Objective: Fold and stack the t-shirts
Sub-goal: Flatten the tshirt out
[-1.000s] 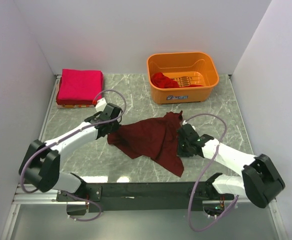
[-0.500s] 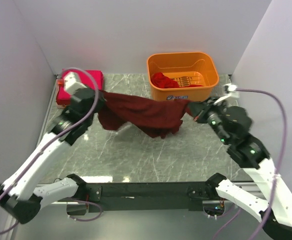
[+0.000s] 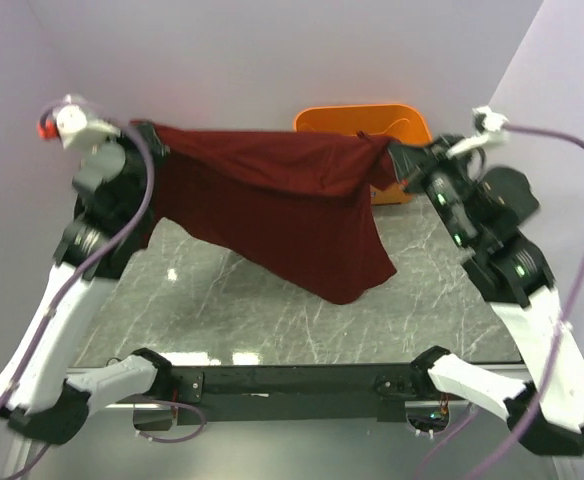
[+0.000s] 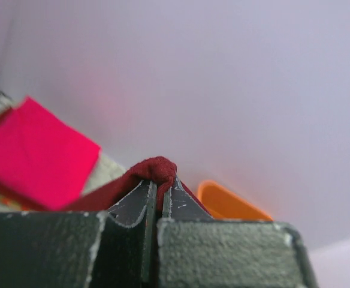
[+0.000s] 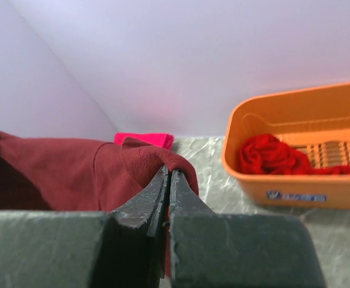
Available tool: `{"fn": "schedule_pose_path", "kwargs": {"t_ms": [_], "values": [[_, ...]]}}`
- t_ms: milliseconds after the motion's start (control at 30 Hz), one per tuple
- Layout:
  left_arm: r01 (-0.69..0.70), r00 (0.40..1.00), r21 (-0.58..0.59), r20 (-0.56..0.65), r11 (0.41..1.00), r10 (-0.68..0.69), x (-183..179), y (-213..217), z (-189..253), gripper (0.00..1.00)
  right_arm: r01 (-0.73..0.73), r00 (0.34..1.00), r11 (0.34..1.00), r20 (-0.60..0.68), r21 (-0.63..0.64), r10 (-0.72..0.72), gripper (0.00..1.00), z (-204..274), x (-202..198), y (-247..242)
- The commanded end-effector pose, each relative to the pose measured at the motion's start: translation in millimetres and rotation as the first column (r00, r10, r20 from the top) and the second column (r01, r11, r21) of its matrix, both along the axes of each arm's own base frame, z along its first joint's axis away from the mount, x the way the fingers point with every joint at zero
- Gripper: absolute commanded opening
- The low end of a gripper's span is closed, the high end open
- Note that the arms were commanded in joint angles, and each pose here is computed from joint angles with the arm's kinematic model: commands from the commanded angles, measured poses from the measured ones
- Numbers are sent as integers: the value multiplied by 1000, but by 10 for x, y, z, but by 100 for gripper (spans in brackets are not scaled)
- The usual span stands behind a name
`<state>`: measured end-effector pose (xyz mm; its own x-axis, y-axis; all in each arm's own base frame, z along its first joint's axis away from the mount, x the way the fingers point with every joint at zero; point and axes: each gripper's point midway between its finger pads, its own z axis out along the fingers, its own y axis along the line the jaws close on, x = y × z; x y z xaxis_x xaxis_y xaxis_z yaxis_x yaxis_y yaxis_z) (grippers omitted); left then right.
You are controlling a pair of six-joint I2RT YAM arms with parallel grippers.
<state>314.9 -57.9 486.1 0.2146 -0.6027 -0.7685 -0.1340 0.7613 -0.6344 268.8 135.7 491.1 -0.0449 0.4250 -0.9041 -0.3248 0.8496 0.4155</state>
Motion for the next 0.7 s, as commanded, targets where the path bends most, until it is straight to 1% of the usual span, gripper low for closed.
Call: {"fn": "schedule_pose_path", "kwargs": {"t_ms": [0,33,67,100,133,167,200,233,333,367,433,467,500,533,567,600,633,667], "values": [[-40,999,83,38,996,37,365,115,265,1,2,990,1000,144,-13,0,0,454,190,49],[-5,996,101,85,995,-3,422,168,502,1,9,986,1000,164,-5,-8,0,586,265,67],[6,998,124,63,992,-14,615,143,466,1,20,983,1000,181,-4,-19,0,686,302,37],[10,998,137,63,990,-19,680,154,532,1,28,983,999,185,-22,-23,0,743,341,25],[-10,992,149,125,989,-9,596,229,893,1,21,975,1000,222,-11,-18,0,991,345,32],[5,995,181,98,983,-23,716,183,877,1,18,972,1000,235,-11,-15,0,1099,347,23],[-5,986,180,165,984,-25,590,218,1203,1,15,974,1000,228,-19,-11,0,1147,352,8],[-12,983,197,180,980,-24,564,234,1296,1,-16,962,1000,274,-13,19,0,1380,286,38],[-38,970,208,245,977,-15,376,304,1570,1,-57,950,998,305,-23,61,0,1587,142,57],[-54,964,206,266,977,-3,236,359,1643,1,-79,951,996,298,-32,85,0,1569,97,84],[-66,972,217,235,974,13,217,396,1489,1,-93,959,995,267,-37,99,0,1433,34,75],[-74,968,211,251,975,19,21,455,1505,1,-111,963,993,244,-35,116,0,1336,-4,88],[-80,985,223,170,972,42,124,474,1151,1,-134,968,991,209,-21,136,0,1204,-44,111],[-82,991,189,117,978,61,97,510,922,1,-148,979,989,137,-11,149,0,857,-101,108],[-102,988,142,128,985,84,-176,614,861,1,-181,979,983,104,27,177,0,690,-159,146],[-125,992,140,6,982,125,-71,652,265,1,-263,959,964,117,42,257,0,595,-469,165],[-135,989,37,-51,990,137,-149,670,-65,1,-296,954,954,-32,50,298,0,-66,-370,298],[-143,989,-34,-44,989,142,-393,731,-205,1,-333,936,936,-76,116,343,0,-294,-461,364]]}}
